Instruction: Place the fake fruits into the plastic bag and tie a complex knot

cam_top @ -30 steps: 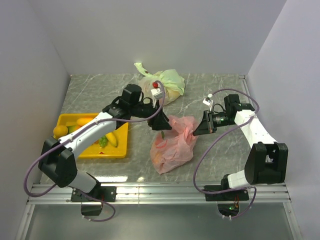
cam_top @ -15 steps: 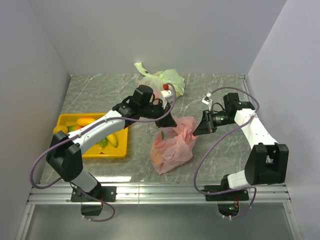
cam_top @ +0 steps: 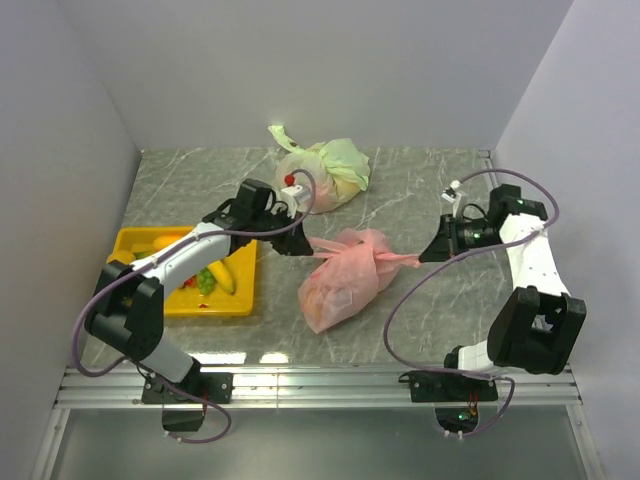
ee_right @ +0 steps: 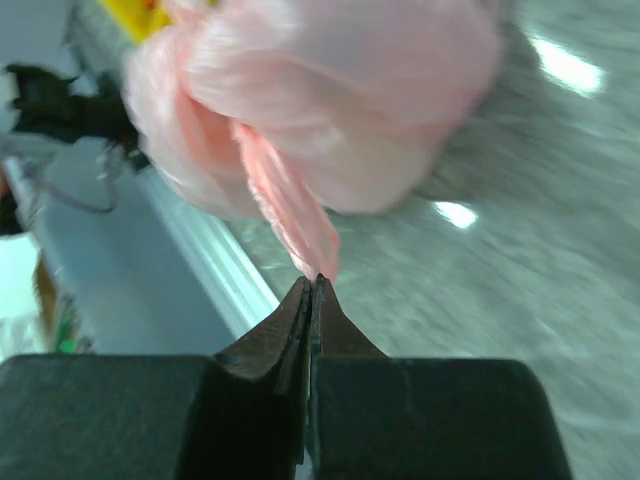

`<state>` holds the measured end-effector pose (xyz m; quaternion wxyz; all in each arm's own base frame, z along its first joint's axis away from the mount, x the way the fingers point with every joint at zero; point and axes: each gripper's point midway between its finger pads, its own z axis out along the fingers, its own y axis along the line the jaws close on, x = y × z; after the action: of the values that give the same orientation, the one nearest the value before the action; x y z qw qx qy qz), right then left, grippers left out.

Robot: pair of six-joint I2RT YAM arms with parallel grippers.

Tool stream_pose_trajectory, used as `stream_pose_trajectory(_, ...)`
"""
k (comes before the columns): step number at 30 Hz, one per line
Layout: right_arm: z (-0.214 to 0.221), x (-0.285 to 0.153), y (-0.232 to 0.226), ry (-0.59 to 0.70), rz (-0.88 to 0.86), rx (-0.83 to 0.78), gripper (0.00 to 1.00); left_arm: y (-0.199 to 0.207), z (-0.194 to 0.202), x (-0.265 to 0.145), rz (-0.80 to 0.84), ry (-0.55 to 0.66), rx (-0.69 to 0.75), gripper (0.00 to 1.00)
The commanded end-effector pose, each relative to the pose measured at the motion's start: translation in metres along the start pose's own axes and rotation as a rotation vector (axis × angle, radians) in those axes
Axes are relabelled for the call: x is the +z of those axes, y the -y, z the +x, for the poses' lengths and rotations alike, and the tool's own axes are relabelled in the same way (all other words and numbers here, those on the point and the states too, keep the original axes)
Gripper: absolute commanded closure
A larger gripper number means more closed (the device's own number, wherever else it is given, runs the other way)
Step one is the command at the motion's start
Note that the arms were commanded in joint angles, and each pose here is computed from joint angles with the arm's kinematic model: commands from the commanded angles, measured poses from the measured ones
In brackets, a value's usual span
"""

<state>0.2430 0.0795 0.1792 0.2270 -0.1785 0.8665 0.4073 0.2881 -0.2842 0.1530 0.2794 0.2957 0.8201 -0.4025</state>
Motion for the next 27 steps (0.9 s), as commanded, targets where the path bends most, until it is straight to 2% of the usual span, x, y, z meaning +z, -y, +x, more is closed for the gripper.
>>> stream_pose_trajectory(1, 0.026, -0.035, 0.059, -0.065, 0.249, -0.017, 1.0, -0.049, 0.013, -0.035, -0.214, -0.003, -0.033, 1.0)
stream_pose_trajectory(7, 0.044, -0.031, 0.085, -0.085, 0.277, 0.001, 1.0, -0.061, 0.03, -0.041, -0.249, -0.035, -0.035, 1.0)
stream_pose_trajectory(12, 0.023, -0.003, 0.041, -0.053, 0.13, -0.071, 1.0, -0.036, 0.009, -0.033, -0.1, 0.01, -0.009, 1.0)
stream_pose_trajectory(13, 0.022, 0.002, 0.035, -0.069, 0.114, -0.092, 0.88, -0.03, 0.006, -0.031, -0.066, 0.014, 0.001, 1.0)
stream_pose_trajectory(14, 0.022, 0.003, 0.03, -0.077, 0.107, -0.106, 0.71, -0.022, 0.004, -0.029, -0.029, 0.013, 0.014, 0.99)
stream_pose_trajectory(15, 0.019, 0.006, 0.024, -0.08, 0.094, -0.13, 0.51, -0.016, -0.002, -0.028, -0.005, 0.018, 0.024, 0.99)
stream_pose_trajectory(16, 0.016, 0.005, 0.024, -0.073, 0.103, -0.143, 0.27, -0.011, -0.003, -0.027, 0.016, 0.015, 0.028, 0.98)
stream_pose_trajectory(17, 0.011, 0.004, 0.023, -0.06, 0.125, -0.18, 0.19, -0.006, -0.005, -0.025, 0.035, 0.014, 0.033, 0.94)
stream_pose_trajectory(19, 0.009, 0.005, 0.021, -0.084, 0.154, -0.249, 0.11, 0.0, -0.011, -0.025, 0.046, 0.024, 0.053, 0.9)
stream_pose_trajectory(20, 0.006, 0.005, 0.019, -0.088, 0.163, -0.289, 0.11, 0.004, -0.013, -0.024, 0.055, 0.025, 0.063, 0.84)
stream_pose_trajectory(23, 0.001, 0.01, 0.012, -0.119, 0.171, -0.386, 0.11, 0.009, -0.014, -0.023, 0.059, 0.022, 0.07, 0.78)
stream_pose_trajectory(27, -0.001, 0.019, 0.012, -0.16, 0.181, -0.418, 0.11, 0.009, -0.015, -0.022, 0.053, 0.02, 0.075, 0.69)
